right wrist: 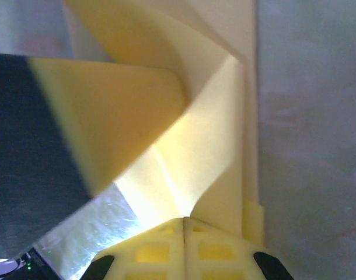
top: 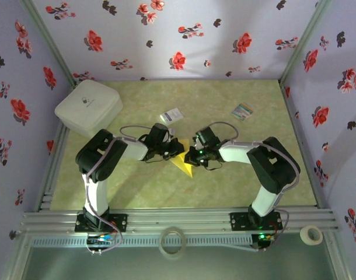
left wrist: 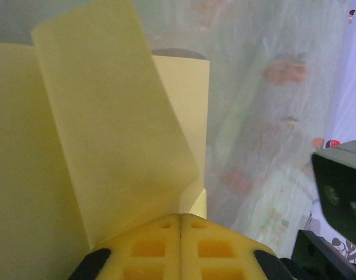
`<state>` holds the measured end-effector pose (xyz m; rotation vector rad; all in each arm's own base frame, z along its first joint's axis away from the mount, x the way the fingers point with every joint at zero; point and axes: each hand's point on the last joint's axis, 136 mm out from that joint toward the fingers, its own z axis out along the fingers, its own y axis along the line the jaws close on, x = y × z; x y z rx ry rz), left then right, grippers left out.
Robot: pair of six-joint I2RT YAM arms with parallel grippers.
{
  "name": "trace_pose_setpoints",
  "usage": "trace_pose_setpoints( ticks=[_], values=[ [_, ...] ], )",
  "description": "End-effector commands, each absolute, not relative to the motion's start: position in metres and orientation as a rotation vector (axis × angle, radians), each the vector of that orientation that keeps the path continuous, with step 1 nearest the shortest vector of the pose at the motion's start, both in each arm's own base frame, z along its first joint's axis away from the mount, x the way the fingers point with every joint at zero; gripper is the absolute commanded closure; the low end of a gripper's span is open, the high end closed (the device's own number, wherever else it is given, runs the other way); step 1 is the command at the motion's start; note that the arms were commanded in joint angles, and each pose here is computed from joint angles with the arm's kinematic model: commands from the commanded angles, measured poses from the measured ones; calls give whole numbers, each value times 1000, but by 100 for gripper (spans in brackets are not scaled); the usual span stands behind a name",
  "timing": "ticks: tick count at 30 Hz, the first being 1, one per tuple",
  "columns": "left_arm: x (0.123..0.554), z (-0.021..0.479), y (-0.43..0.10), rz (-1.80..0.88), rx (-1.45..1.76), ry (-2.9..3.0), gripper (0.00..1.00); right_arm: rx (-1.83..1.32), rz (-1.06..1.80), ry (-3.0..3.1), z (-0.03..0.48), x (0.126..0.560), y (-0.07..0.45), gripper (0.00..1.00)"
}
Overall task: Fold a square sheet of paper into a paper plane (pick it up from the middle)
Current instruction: Fourth fold the wing at the center of the table.
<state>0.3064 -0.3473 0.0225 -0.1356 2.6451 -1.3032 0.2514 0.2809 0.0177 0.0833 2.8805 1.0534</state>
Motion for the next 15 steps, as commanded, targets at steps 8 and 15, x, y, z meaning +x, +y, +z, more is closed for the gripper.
trace_pose_setpoints(
  ticks=[8, 15],
  values=[
    [304, 51, -347, -1301, -60, 2619, 91, 92, 930, 2999, -20, 219, 246, 100],
    [282, 50, -347, -1263, -6, 2691, 96, 39, 1020, 2973, -11, 223, 251, 100]
  ],
)
